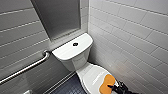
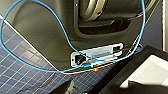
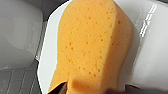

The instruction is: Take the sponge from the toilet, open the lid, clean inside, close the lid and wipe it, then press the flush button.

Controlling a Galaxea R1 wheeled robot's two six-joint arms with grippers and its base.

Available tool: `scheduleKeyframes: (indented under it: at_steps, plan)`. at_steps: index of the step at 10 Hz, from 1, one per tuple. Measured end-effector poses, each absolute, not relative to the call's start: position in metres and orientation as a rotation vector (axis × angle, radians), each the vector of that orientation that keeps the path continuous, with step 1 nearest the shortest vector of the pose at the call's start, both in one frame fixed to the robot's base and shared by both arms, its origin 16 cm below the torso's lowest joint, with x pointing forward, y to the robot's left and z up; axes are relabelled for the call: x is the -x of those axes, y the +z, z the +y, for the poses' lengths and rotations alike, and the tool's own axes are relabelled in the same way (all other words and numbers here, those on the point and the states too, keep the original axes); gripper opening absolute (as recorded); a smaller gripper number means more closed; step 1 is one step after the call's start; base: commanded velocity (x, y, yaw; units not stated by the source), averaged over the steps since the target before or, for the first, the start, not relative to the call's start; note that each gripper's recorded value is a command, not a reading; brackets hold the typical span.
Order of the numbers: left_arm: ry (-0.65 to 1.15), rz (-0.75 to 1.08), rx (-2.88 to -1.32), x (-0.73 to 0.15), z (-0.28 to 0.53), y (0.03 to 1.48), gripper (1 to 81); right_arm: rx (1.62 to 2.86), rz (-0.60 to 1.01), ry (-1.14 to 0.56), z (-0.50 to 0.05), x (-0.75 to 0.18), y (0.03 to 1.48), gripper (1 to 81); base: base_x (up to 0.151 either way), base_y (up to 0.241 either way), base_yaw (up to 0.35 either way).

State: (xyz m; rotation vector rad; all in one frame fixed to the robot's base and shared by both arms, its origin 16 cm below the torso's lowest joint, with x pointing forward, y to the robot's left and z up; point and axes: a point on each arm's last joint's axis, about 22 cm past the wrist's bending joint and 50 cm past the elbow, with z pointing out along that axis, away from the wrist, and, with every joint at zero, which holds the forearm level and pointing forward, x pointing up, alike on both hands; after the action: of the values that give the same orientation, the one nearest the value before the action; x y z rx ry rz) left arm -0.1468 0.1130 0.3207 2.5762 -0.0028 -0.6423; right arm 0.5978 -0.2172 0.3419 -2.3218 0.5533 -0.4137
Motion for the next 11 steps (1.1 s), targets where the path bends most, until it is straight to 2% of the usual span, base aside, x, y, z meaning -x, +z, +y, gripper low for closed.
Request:
scheduleKeyframes:
  at_steps: [7, 8, 11]
  plan:
    - [-0.643, -0.013, -2.576, 0.147, 0.115, 0.321, 81.1, 2.345, 0.569, -0.457, -0.206, -0.612, 0.32, 81.1, 0.0, 0.0, 0.0]
    - [-0.646, -0.014, -2.575, 0.148, 0.115, 0.321, 81.1, 2.35, 0.554, -0.485, -0.202, -0.62, 0.316, 1.0, 0.0, 0.0, 0.0]
    - [-0.665, -0.02, -2.574, 0.151, 0.118, 0.322, 81.1, 2.362, 0.568, -0.519, -0.195, -0.624, 0.303, 1.0, 0.0, 0.0, 0.0]
